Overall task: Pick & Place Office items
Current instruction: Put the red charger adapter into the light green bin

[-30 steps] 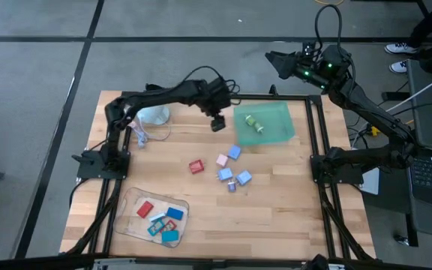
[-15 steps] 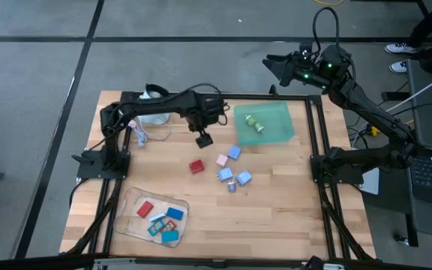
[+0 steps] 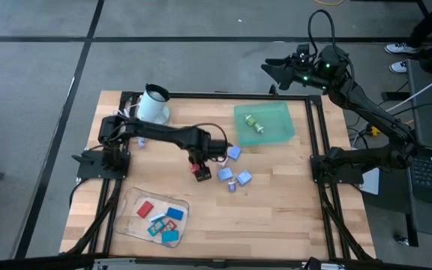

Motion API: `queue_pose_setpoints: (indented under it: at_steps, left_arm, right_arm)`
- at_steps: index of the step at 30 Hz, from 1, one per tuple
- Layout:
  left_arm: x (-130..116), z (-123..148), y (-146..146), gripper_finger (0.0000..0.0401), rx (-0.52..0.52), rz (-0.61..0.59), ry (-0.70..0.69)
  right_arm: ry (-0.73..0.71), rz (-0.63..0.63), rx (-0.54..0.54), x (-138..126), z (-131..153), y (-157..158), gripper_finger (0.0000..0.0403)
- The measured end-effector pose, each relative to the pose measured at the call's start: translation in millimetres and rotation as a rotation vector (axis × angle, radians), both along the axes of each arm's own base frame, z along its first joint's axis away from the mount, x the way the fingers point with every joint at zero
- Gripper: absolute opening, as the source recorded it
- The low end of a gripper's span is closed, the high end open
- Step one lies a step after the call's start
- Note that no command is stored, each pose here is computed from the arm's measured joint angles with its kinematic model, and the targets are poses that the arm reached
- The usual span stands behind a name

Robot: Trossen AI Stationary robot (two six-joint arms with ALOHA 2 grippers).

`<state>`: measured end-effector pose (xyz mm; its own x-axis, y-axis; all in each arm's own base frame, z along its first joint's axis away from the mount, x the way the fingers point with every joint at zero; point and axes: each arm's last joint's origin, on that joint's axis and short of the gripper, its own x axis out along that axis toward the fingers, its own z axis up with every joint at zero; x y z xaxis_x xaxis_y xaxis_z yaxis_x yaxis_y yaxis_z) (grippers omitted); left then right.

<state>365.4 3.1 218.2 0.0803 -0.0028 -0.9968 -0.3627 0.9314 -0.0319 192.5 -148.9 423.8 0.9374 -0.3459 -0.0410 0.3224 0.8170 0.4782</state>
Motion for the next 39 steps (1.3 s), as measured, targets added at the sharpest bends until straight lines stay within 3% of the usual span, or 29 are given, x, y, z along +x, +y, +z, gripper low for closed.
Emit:
queue_pose_setpoints:
  at_steps: [9, 23, 26, 32, 36, 39]
  left_arm:
    - [-11, -34, -4, 0.0338, 0.077, 0.120, 0.036]
    - [-20, -75, -2, 0.0335, -0.105, 0.168, -0.048]
    - [-24, -80, 0, 0.0313, -0.110, 0.211, -0.040]
    - [-24, -81, 16, 0.0202, -0.174, 0.272, -0.049]
    - [-24, -76, 33, 0.0204, -0.250, 0.316, -0.101]
    - [-18, -62, 49, 0.0204, -0.252, 0.327, -0.243]
  right_arm:
    - [0.013, 0.015, 0.006, 0, -1, 0, 0.0286]
    - [0.015, 0.011, 0.009, 0, -2, 0, 0.0286]
    - [0.016, -0.002, 0.009, 0, -2, 0, 0.0286]
    - [0.016, -0.013, 0.014, 0, -2, 0, 0.0286]
    - [0.015, -0.023, 0.017, 0, -2, -1, 0.0286]
    - [0.015, -0.023, 0.018, 0, -2, 0, 0.0286]
